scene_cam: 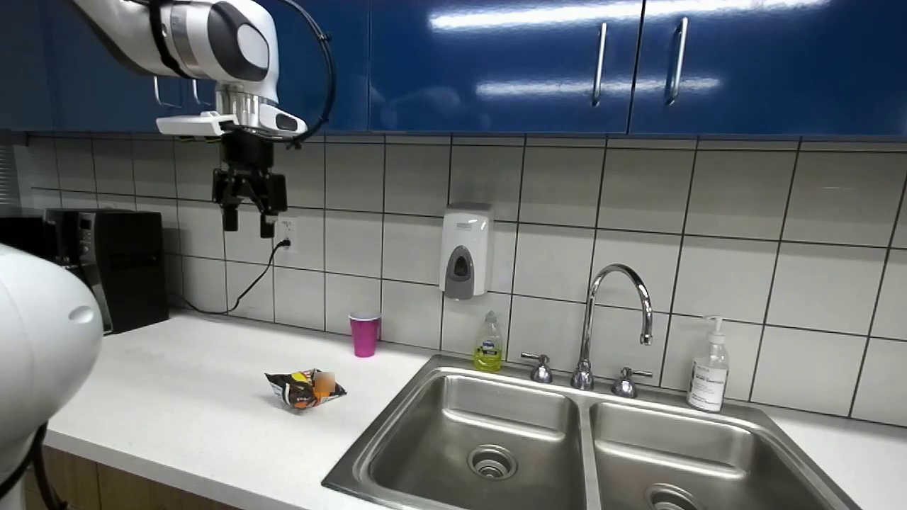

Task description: Put the black packet in the left sink

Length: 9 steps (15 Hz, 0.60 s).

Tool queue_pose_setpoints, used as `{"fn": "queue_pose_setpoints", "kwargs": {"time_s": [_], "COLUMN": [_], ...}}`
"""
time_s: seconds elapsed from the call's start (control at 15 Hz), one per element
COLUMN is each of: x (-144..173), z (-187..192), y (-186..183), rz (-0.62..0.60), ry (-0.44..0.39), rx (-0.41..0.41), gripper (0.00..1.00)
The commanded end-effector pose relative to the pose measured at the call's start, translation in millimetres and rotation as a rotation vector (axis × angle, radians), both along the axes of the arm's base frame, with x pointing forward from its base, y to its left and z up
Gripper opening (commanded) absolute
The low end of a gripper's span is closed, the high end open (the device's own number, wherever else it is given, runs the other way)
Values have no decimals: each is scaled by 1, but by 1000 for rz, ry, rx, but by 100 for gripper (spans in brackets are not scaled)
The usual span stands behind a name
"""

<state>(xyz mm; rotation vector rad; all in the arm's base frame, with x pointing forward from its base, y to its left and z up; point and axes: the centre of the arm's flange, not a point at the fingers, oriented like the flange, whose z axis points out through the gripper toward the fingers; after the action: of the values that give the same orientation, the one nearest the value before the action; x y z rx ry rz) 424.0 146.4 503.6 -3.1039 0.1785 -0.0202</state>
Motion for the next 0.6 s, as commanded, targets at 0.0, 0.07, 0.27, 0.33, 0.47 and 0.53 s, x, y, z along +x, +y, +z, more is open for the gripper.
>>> {"fn": "queue_pose_setpoints", "kwargs": {"time_s": [0.0,0.07,0.27,0.33,0.47,0.53], "x": [-5,-10,-15,-17,-18,-18], "z": [-15,-22,-39,-46,-65,-72], "y": [-3,-2,-2,-3,-4,-5], "rz": [10,11,17,17,17,19], "ry": [31,44,74,85,99,105], "rx": [1,-1,-8,-13,-17,-16], "gripper": [100,100,100,100,100,100]}}
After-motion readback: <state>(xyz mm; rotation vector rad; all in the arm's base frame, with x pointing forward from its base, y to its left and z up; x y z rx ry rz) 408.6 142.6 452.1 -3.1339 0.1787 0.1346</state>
